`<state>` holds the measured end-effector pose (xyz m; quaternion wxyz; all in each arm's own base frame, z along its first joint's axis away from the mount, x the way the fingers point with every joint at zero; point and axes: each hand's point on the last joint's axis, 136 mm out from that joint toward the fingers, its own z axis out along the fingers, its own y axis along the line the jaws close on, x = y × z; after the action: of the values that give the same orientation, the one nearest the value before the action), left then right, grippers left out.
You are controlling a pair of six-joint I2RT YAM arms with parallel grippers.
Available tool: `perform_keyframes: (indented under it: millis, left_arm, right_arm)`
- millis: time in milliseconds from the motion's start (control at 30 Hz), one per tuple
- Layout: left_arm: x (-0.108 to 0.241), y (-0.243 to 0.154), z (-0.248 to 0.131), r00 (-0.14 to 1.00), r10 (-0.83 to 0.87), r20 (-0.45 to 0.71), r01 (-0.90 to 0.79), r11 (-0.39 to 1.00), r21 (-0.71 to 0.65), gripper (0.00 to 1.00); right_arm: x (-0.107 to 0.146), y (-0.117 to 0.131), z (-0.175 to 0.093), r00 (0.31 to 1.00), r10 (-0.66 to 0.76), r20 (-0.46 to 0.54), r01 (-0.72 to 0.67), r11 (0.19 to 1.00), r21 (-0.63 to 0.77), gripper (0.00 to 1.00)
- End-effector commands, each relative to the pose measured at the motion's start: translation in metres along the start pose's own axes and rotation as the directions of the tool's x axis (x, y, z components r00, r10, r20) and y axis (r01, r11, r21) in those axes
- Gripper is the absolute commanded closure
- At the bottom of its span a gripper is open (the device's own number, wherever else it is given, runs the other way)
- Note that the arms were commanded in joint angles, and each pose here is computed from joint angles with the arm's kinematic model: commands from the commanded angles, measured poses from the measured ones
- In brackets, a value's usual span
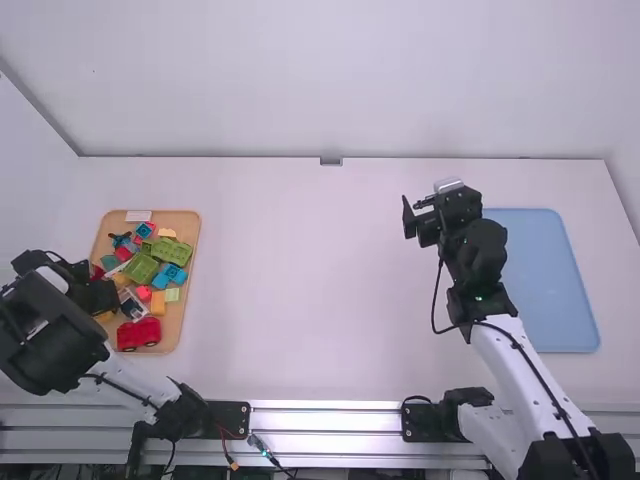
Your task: Assemble lego blocks to make yellow taxi
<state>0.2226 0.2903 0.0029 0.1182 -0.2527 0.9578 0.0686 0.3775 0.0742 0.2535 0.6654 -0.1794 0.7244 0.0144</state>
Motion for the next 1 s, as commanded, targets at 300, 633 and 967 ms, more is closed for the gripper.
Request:
perform_keyframes:
  millis: [300, 633, 967]
  left_arm:
    - [0.003, 0.002, 0.003, 1.0, -0.015, -0.01, 0.015, 1.0, 0.002, 0.08]
    - [-0.008, 0.011, -0.012, 1.0, -0.015, -0.01, 0.015, 1.0, 0.001, 0.03]
    - [0.005, 0.017, -0.016, 1.0, 0.007, 0.007, -0.008, 0.994, 0.11, 0.07]
  right_arm:
    - [-0.023, -0.005, 0.002, 0.999, -0.004, 0.054, 0.004, 1.0, 0.013, 0.01]
    - [-0.023, -0.005, 0.001, 0.998, -0.005, 0.057, 0.004, 1.0, 0.011, 0.01]
    - [-0.028, -0.006, 0.001, 0.997, 0.019, 0.076, -0.02, 1.0, 0.014, 0.01]
